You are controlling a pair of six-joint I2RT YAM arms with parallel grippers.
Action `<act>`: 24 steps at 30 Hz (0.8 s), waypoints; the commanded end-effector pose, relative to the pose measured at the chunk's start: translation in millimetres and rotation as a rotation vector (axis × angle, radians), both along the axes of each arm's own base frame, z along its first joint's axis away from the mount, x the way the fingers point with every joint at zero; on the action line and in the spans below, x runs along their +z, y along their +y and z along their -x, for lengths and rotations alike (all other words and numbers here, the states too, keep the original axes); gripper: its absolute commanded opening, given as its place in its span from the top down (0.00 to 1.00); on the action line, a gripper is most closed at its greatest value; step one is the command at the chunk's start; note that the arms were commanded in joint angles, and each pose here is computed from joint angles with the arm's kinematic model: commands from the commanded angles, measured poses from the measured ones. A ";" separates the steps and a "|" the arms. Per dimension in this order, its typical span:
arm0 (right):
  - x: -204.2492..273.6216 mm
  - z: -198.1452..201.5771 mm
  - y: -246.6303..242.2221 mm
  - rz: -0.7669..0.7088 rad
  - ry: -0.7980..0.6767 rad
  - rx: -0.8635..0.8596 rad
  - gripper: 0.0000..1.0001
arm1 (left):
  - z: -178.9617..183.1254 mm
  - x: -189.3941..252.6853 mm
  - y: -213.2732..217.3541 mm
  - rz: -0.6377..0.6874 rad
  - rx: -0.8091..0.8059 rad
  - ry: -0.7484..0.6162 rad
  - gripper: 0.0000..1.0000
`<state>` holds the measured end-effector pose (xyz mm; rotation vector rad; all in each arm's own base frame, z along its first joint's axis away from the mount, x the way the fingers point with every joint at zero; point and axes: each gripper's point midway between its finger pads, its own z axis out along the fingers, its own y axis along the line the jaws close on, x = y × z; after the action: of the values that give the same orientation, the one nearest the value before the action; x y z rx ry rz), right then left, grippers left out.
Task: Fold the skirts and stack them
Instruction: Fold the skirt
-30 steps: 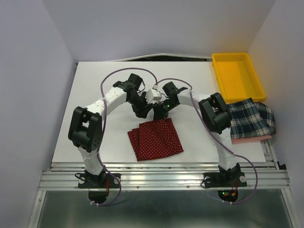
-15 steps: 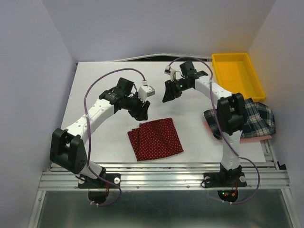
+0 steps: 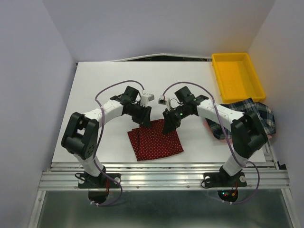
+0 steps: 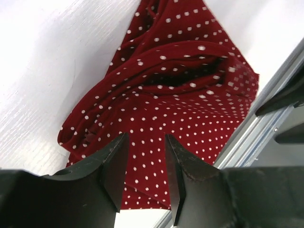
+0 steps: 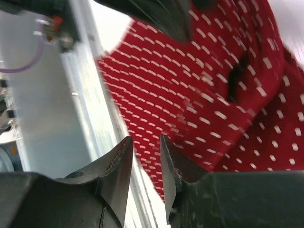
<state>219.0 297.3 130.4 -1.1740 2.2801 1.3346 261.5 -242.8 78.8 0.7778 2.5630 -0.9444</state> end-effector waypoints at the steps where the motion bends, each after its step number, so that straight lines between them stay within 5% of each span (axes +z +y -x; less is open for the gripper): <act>1: -27.2 -22.4 -4.1 0.034 -0.090 -0.079 0.65 | -13.1 -5.1 -3.1 -0.004 0.030 0.003 0.53; 6: -67.2 -66.6 -18.9 0.215 -0.171 -0.292 0.68 | -35.3 -20.8 -2.0 -0.067 0.028 -0.011 0.53; 17: -81.6 -110.5 -21.3 0.285 -0.176 -0.457 0.65 | -103.9 -9.4 -5.2 -0.132 -0.011 -0.196 0.51; 22: -36.2 -130.6 -20.2 0.194 -0.137 -0.541 0.52 | -114.9 49.6 3.2 -0.139 -0.026 -0.400 0.44; 24: -18.3 -131.8 -22.2 0.148 -0.120 -0.563 0.34 | -109.8 79.1 12.7 -0.163 -0.025 -0.507 0.42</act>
<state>323.6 274.0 59.1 -0.6756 2.5064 0.8131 363.6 -242.2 69.6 0.8986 2.4564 -0.6180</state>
